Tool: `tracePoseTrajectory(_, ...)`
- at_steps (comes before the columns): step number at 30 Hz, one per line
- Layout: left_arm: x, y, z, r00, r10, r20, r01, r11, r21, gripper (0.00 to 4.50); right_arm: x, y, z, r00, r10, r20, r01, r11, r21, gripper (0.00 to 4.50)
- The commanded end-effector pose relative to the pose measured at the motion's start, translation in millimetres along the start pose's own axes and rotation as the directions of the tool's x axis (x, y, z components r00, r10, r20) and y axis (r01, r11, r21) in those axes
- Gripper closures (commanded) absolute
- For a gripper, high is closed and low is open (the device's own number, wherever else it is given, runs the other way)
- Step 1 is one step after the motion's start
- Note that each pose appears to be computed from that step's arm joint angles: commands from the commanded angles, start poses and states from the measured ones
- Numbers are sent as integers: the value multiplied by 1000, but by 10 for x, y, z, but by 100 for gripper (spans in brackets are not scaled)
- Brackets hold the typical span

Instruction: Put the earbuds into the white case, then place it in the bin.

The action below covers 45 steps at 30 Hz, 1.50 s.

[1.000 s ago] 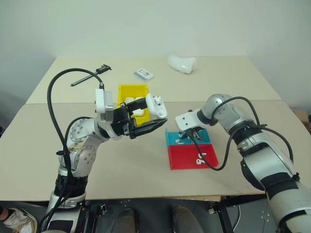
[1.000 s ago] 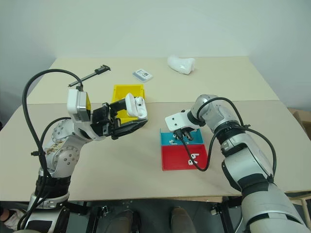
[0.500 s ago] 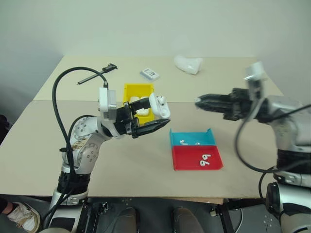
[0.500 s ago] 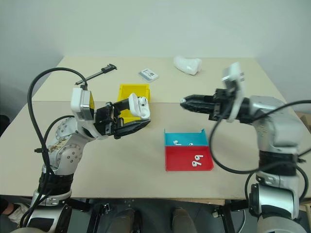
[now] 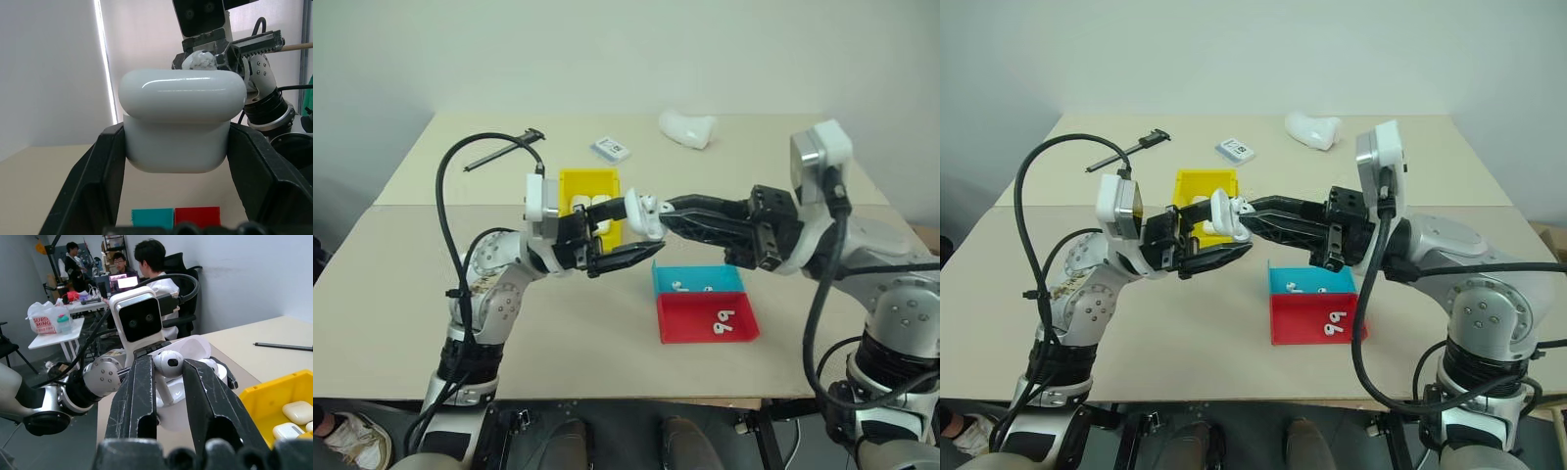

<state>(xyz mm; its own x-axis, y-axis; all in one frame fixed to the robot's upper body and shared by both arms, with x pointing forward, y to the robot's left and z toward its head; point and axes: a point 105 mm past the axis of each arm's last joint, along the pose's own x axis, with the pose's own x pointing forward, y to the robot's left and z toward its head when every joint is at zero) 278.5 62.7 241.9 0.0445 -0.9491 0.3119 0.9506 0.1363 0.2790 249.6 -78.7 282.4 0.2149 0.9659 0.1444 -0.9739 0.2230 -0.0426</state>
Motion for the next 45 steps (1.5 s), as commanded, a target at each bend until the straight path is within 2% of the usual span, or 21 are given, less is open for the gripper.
tracePoseTrajectory(1, 50, -16, 134, 999, -29, 35, 28, 999, 37, 172, 12, -4, 27, 1000, -11, -1, 11, 1000, -25, 389)
tracePoseTrajectory(8, 38, -16, 135, 999, -24, 34, 23, 999, 38, 172, 51, 5, -63, 999, -10, -45, 9, 999, -36, 389)
tracePoseTrajectory(16, 41, -15, 131, 999, -24, 34, 23, 999, 40, 172, 2, -22, -144, 994, -29, -102, 23, 998, -66, 116)
tracePoseTrajectory(18, 44, -17, 128, 999, -25, 33, 24, 999, 40, 172, -29, -38, -125, 994, -41, -103, 33, 997, -74, 65)
tracePoseTrajectory(24, 34, -6, 114, 999, -23, 28, 22, 999, 35, 172, -223, 36, 25, 998, -8, -66, 2, 996, -86, 65)
tracePoseTrajectory(27, 32, 15, 56, 1000, -10, 10, 10, 1000, 20, 172, -253, 59, 76, 998, 3, -64, -10, 993, -116, 118)
tracePoseTrajectory(33, 107, 58, -227, 995, 38, -95, -39, 999, -10, 172, -49, -93, 259, 990, -66, -121, 32, 964, -265, 334)
tracePoseTrajectory(36, 188, 33, -304, 993, 34, -110, -35, 999, -4, 172, 131, -107, 255, 977, -63, -202, -9, 942, -337, 446)
tracePoseTrajectory(41, 279, 24, -336, 994, 35, -106, -33, 999, 15, 172, 279, -48, 66, 909, -9, -417, -161, 914, -372, 446)
tracePoseTrajectory(43, 283, 40, -322, 994, 50, -98, -48, 998, 27, 172, 238, -108, -51, 874, -47, -484, -172, 901, -399, 446)
tracePoseTrajectory(45, 251, 63, -293, 993, 73, -91, -69, 997, 40, 172, 162, -191, -75, 867, -78, -492, -145, 905, -400, 446)
